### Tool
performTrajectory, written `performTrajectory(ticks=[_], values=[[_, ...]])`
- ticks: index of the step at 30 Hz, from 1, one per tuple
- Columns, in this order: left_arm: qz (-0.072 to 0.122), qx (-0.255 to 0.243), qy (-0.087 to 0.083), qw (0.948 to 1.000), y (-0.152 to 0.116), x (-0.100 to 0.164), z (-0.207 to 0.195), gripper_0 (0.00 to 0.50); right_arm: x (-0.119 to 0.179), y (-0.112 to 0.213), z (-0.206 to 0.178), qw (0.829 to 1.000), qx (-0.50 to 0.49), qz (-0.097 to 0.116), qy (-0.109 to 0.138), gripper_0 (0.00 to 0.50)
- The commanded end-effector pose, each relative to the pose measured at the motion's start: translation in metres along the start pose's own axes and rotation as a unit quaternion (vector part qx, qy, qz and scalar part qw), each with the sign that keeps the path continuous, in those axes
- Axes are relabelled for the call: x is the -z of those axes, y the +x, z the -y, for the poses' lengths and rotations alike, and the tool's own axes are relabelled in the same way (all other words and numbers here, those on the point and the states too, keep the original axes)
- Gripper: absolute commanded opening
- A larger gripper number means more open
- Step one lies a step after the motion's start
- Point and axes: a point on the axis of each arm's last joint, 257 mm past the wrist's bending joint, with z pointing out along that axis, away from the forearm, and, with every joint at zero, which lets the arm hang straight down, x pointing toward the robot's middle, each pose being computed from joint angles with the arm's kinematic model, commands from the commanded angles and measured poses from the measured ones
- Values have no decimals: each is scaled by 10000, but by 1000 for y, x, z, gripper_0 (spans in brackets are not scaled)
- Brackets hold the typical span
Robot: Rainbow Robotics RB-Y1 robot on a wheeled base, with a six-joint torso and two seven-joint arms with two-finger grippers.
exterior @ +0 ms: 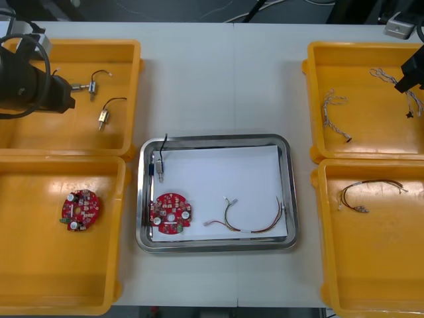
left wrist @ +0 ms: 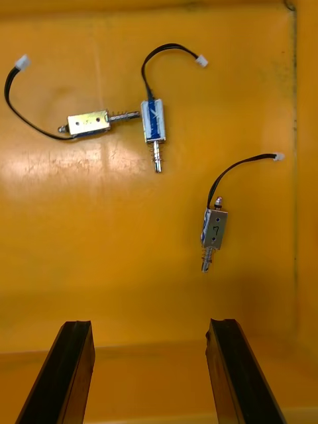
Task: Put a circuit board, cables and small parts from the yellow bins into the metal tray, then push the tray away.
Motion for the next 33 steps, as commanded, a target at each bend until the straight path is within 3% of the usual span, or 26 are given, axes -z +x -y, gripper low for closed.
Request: performTrajectory(ticks=[1,7,13,16,23,28,33], values=[[466,-592,-8,9972,-39,14,15,500,29,-2,1,9988,91,351,342,0],[453,-578,96,9973,-36,9,26,500,22,-2,-32,9984,211,434,280,0],[410,-559,74,9976,-33,3,34,500,17,-11,-75,9965,565,603,136,0],[387,-512,81,9979,-31,-1,38,500,17,-13,-93,9945,872,571,127,0],[305,-497,-106,9982,-23,-13,45,500,14,-16,-132,9911,1273,381,107,0],[293,-410,3,9987,-21,-21,54,500,8,-22,-162,9904,1288,504,6,0],[333,-364,66,9988,-22,-36,58,500,-1,-27,-193,9820,1835,432,76,0]])
